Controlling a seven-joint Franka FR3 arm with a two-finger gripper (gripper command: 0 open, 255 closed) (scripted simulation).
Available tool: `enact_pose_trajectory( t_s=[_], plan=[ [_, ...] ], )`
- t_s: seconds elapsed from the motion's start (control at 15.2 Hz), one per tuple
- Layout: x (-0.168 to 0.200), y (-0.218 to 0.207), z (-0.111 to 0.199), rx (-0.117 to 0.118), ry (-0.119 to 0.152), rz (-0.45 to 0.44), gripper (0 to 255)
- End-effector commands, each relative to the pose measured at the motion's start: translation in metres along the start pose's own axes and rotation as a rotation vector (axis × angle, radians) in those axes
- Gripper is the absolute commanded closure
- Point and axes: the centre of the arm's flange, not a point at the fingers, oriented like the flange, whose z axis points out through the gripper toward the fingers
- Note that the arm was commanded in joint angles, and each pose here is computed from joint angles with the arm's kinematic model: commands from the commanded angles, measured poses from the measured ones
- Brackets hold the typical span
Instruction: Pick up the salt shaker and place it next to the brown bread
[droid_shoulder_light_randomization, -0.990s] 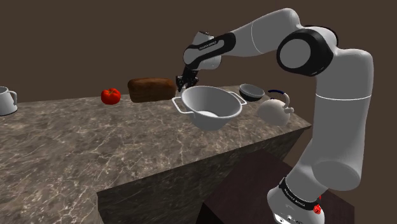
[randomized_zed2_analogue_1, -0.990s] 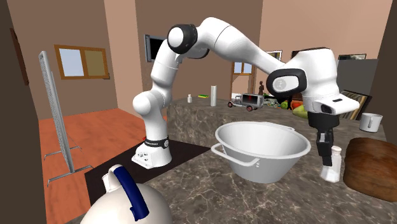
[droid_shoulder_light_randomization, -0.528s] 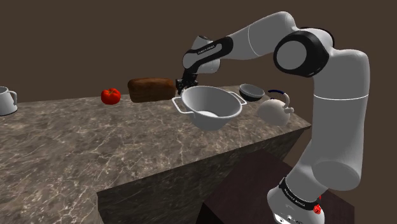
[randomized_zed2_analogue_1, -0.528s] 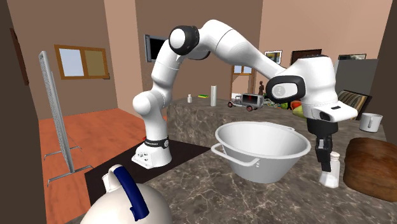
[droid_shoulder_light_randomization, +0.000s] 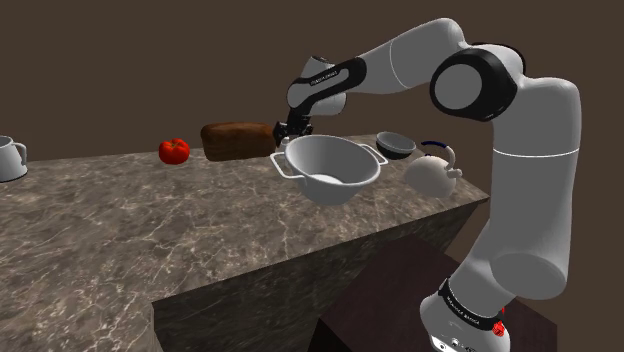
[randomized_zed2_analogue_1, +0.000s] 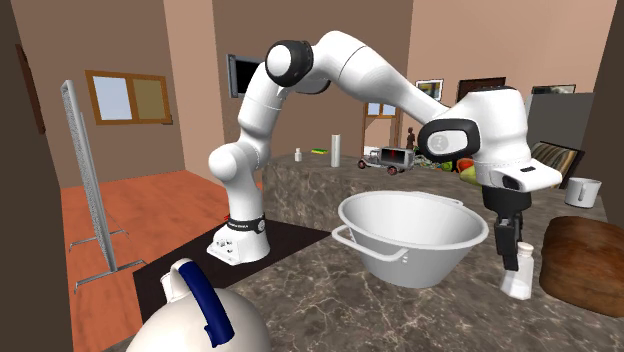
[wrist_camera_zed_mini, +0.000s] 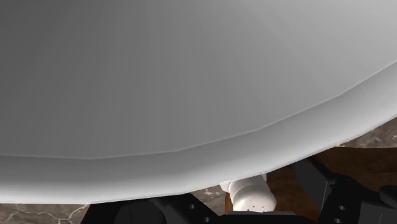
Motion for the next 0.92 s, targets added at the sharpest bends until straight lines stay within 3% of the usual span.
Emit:
enact_pose_trajectory(
  t_s=[0.0, 0.07, 0.33, 0.86],
  plan=[
    [0.0, 0.0, 0.0, 0.0, 0.0, 0.0, 0],
    [0.0, 0.0, 0.0, 0.0, 0.0, 0.0, 0],
    [0.0, 0.0, -0.05, 0.0, 0.0, 0.0, 0],
    [0.0, 0.0, -0.05, 0.0, 0.0, 0.0, 0]
  ],
)
